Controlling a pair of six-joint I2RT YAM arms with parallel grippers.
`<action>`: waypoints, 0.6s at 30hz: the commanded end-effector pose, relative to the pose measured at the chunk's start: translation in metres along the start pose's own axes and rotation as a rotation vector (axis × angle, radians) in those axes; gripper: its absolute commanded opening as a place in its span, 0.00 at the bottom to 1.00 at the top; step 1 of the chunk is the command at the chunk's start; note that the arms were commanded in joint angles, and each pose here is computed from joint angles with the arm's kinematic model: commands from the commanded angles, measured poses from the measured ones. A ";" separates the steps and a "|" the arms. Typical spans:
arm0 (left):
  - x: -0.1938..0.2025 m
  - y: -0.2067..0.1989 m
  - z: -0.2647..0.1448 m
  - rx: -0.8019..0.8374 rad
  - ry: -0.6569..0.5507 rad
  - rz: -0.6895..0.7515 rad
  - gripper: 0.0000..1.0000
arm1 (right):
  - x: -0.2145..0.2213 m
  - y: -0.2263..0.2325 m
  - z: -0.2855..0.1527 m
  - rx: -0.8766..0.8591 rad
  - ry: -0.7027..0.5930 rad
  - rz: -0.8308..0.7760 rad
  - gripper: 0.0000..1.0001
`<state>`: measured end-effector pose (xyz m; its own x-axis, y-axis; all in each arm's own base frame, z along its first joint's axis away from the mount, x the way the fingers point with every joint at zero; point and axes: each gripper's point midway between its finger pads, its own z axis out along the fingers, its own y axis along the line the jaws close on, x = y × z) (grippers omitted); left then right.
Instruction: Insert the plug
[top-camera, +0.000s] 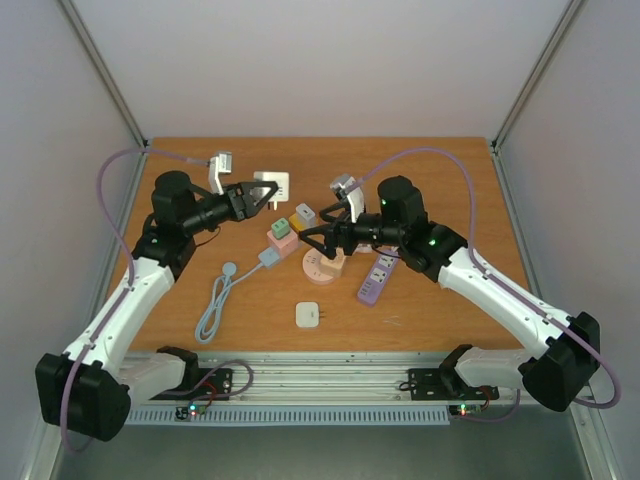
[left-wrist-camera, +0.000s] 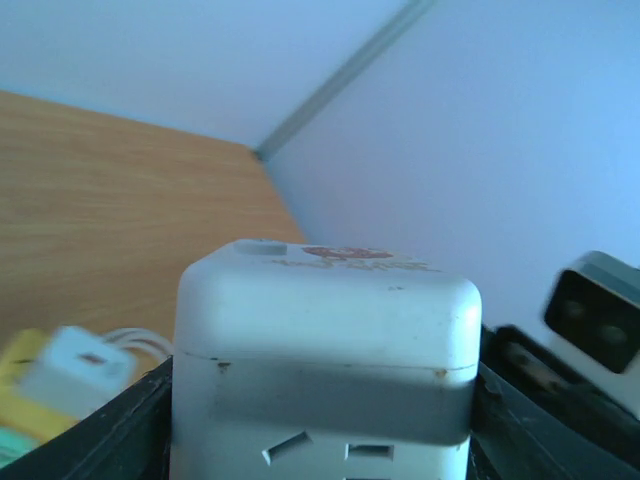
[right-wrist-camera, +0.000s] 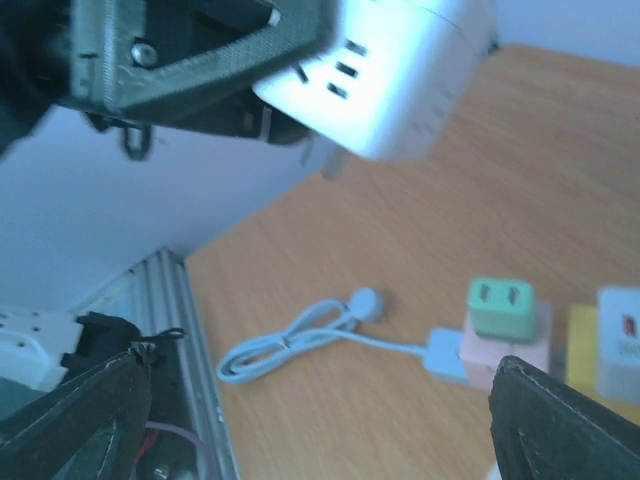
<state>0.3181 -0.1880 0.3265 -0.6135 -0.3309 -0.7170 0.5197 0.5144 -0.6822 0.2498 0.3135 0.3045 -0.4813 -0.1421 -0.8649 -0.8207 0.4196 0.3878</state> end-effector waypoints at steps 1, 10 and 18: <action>-0.008 -0.076 -0.001 0.343 0.071 -0.114 0.50 | -0.046 0.049 -0.016 -0.181 -0.177 -0.266 0.91; 0.005 -0.136 -0.020 0.577 0.204 -0.194 0.51 | -0.085 0.060 -0.034 -0.121 -0.365 -0.562 0.90; 0.013 -0.154 -0.034 0.630 0.253 -0.147 0.52 | -0.074 0.079 -0.036 -0.217 -0.271 -0.739 0.77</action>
<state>0.2403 -0.2431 0.4025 -0.8278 -0.1953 -0.5259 0.5401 -0.0240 -0.8413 0.2304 0.3204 0.3944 0.1265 -0.0620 -0.9900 -0.9628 0.2327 -0.1376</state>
